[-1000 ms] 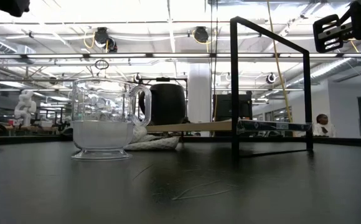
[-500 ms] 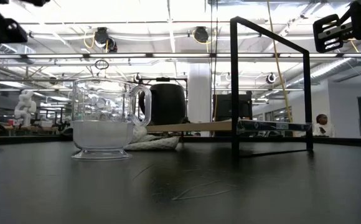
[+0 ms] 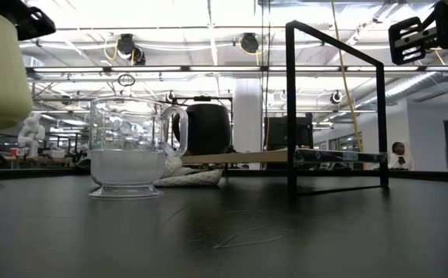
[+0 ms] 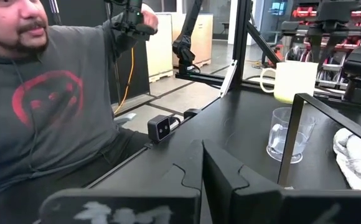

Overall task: Stack small to large cups/mugs on shelf
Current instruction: Put the yellow mug on the shelf

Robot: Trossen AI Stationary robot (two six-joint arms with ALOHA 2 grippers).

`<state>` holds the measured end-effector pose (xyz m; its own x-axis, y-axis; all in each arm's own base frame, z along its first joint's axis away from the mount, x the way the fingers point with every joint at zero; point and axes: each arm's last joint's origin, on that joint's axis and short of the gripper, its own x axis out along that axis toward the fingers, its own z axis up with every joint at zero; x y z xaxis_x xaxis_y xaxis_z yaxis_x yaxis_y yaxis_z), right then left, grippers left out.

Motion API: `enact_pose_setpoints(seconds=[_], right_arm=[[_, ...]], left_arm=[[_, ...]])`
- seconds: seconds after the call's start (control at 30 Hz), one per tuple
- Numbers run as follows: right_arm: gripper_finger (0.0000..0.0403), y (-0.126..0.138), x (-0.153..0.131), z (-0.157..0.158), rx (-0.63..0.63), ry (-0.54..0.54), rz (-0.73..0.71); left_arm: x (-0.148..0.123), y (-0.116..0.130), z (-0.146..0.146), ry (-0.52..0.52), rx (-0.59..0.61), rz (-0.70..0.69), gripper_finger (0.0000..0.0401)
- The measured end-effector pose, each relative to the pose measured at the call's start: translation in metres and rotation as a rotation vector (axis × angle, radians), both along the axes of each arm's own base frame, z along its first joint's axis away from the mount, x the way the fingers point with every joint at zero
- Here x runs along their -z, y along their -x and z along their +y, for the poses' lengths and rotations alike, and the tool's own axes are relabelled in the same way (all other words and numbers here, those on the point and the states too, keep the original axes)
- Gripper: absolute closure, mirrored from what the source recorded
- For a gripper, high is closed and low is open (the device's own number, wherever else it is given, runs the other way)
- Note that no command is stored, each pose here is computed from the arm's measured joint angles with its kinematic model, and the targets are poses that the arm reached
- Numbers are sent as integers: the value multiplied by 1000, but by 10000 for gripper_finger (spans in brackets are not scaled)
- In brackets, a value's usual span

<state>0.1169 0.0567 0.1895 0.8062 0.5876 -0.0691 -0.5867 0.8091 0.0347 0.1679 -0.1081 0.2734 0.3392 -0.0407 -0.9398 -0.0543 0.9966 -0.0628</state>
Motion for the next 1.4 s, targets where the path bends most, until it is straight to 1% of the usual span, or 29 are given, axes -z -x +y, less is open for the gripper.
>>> enact_pose_setpoints(seconds=[0.23, 0.53, 0.63, 0.83, 1.03, 1.17, 1.27, 1.4], right_arm=[[403, 0, 0, 0, 0, 7, -5], [403, 0, 0, 0, -2, 27, -19], [403, 0, 0, 0, -3, 35, -30], [403, 0, -1, 0, -4, 50, -45], [403, 0, -1, 0, -4, 47, -51], [403, 0, -1, 0, -3, 42, -48], [403, 0, -1, 0, -3, 41, -47], [403, 0, -1, 0, -3, 41, -46]], left_arm=[[5, -8, 3, -79, 149, 19, 398], [15, -24, 16, -104, 283, 89, 398], [12, -31, 25, -122, 310, 109, 398], [-8, -48, 41, -162, 363, 91, 398], [-40, -66, 58, -284, 421, 42, 398], [-59, -77, 70, -324, 442, -20, 398], [-66, -84, 78, -346, 457, -43, 398], [-68, -95, 88, -362, 480, -43, 398]])
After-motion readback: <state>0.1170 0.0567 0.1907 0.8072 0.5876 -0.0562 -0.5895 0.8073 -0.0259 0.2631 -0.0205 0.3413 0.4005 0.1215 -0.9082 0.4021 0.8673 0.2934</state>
